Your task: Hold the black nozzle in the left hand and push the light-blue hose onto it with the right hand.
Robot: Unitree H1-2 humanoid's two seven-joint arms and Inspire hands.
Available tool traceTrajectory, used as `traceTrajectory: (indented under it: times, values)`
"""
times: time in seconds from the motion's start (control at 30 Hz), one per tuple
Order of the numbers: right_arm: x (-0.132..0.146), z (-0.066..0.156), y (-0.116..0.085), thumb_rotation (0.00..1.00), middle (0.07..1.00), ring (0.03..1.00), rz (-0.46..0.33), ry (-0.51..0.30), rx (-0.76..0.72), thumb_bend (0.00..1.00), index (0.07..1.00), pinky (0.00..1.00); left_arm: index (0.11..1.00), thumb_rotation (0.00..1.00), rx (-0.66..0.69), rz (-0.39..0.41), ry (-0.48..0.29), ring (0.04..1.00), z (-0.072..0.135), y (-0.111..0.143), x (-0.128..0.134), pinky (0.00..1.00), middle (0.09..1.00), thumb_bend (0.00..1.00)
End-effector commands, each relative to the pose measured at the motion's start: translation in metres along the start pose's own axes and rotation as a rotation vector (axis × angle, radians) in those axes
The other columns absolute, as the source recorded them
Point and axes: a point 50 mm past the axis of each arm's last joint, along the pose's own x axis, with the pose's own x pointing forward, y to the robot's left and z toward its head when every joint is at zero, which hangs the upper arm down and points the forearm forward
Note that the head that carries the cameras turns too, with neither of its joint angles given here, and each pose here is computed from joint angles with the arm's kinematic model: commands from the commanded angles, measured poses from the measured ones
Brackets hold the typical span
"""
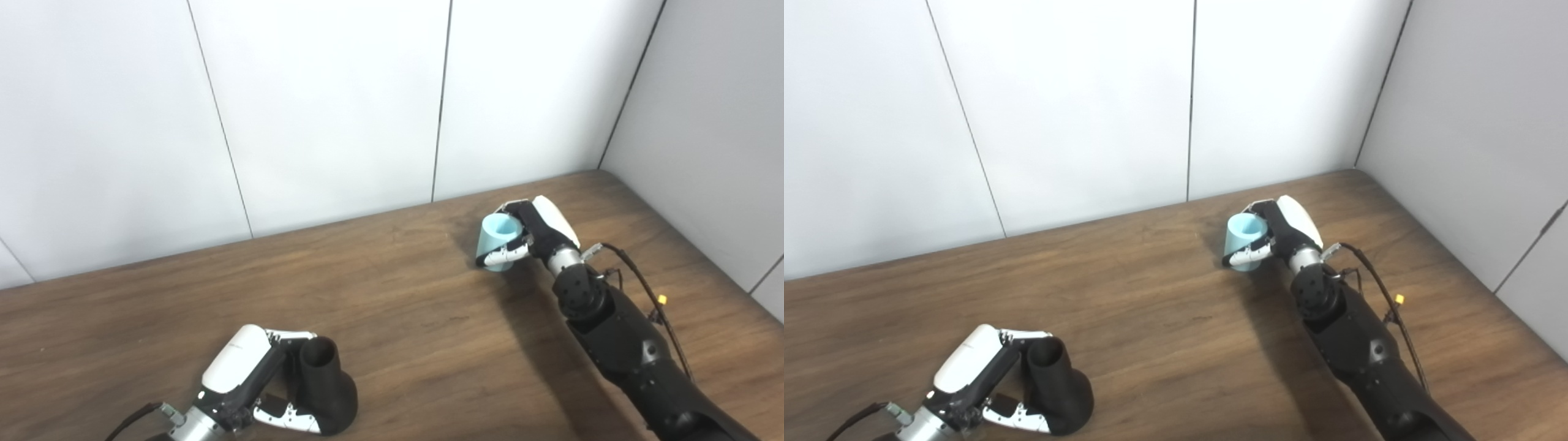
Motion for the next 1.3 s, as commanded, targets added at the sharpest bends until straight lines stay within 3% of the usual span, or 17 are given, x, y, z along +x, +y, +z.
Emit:
traceTrajectory:
  times: [0.0, 0.27, 0.5, 0.7, 0.9, 1.1, 1.27]
  values:
    - [-0.006, -0.008, 0.013, 0.0, 0.49, 0.457, 0.058, 0.022, -0.019, 0.52, 0.487, 0.45, 0.52, 0.0, -0.04, -0.259, 0.165, 0.408, -0.018, -0.063, -0.07, 0.36, 0.436, 0.5]
    - [-0.009, -0.003, 0.012, 0.0, 0.499, 0.456, -0.034, -0.025, 0.059, 0.52, 0.479, 0.45, 0.521, 0.0, -0.042, -0.254, 0.158, 0.396, -0.015, -0.064, -0.068, 0.34, 0.432, 0.5]
    - [-0.009, 0.045, -0.002, 0.0, 0.485, 0.441, -0.064, -0.152, 0.155, 0.52, 0.501, 0.42, 0.518, 0.0, -0.045, -0.262, 0.16, 0.397, -0.015, -0.067, -0.065, 0.32, 0.427, 0.5]
    - [-0.024, 0.123, -0.019, 0.0, 0.484, 0.438, 0.027, -0.336, 0.234, 0.52, 0.493, 0.36, 0.516, 0.0, -0.049, -0.259, 0.166, 0.391, -0.015, -0.071, -0.06, 0.31, 0.424, 0.5]
    - [-0.052, 0.191, -0.028, 0.0, 0.481, 0.447, 0.115, -0.457, 0.282, 0.52, 0.483, 0.35, 0.518, 0.0, -0.054, -0.246, 0.16, 0.388, -0.011, -0.075, -0.052, 0.31, 0.426, 0.5]
    - [-0.068, 0.22, -0.037, 0.0, 0.482, 0.444, 0.189, -0.579, 0.301, 0.52, 0.485, 0.34, 0.516, 0.0, -0.042, -0.246, 0.167, 0.382, -0.007, -0.079, -0.041, 0.28, 0.425, 0.5]
    - [-0.08, 0.231, -0.048, 0.0, 0.482, 0.429, 0.236, -0.654, 0.267, 0.52, 0.5, 0.33, 0.515, 0.0, -0.04, -0.236, 0.155, 0.384, -0.002, -0.082, -0.033, 0.28, 0.424, 0.5]
